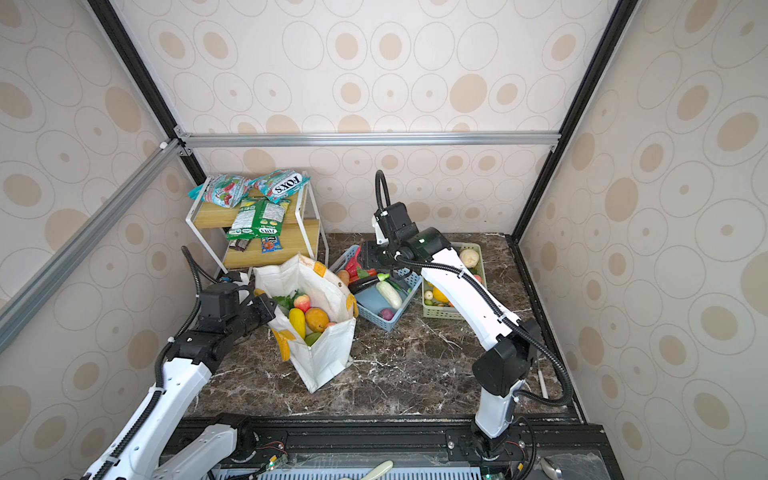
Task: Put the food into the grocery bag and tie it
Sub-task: 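Carry the red apple over the tote bag opening with the right gripper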
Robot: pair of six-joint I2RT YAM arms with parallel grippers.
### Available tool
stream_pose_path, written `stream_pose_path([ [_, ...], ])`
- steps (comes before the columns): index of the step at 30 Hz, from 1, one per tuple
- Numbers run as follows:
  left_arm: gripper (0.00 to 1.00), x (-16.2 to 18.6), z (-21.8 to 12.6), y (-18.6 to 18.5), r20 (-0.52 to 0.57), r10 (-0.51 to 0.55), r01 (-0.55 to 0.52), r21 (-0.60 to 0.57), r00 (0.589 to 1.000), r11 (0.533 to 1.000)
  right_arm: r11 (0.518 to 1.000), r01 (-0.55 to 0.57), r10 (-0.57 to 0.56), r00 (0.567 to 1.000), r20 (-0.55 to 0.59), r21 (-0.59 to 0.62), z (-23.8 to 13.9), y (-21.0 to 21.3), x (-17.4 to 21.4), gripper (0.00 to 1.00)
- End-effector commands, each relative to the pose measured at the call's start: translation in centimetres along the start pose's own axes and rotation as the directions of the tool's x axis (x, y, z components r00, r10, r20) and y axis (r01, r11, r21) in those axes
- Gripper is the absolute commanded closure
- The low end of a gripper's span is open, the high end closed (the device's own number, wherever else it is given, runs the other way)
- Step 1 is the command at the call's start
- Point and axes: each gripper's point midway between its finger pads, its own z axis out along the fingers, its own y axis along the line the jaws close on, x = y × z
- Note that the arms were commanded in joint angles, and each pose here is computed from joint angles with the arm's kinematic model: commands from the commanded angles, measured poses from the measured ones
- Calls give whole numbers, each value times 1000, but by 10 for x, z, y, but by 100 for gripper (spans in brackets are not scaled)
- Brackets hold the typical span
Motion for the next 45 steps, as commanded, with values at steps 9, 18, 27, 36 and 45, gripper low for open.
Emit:
stream_pose_path([
  [9,100,-16,-7,-8,62,-8,6,34,998,999,996,43,-46,998,-33,-80,5,43,14,41],
  [18,100,-15,-8,-8,60,-6,4,29,998,1000,989,71,-82,994,-77,-132,19,68,32,42],
  [27,100,-17,-7,-11,57,-4,2,37,998,999,977,121,-146,980,-136,-177,38,94,61,42],
  [36,100,-18,-5,-13,50,0,-3,43,999,999,966,154,-194,963,-188,-208,59,111,82,42],
  [45,100,-17,-1,-13,38,3,-5,45,999,999,962,174,-225,942,-249,-208,85,115,105,42],
])
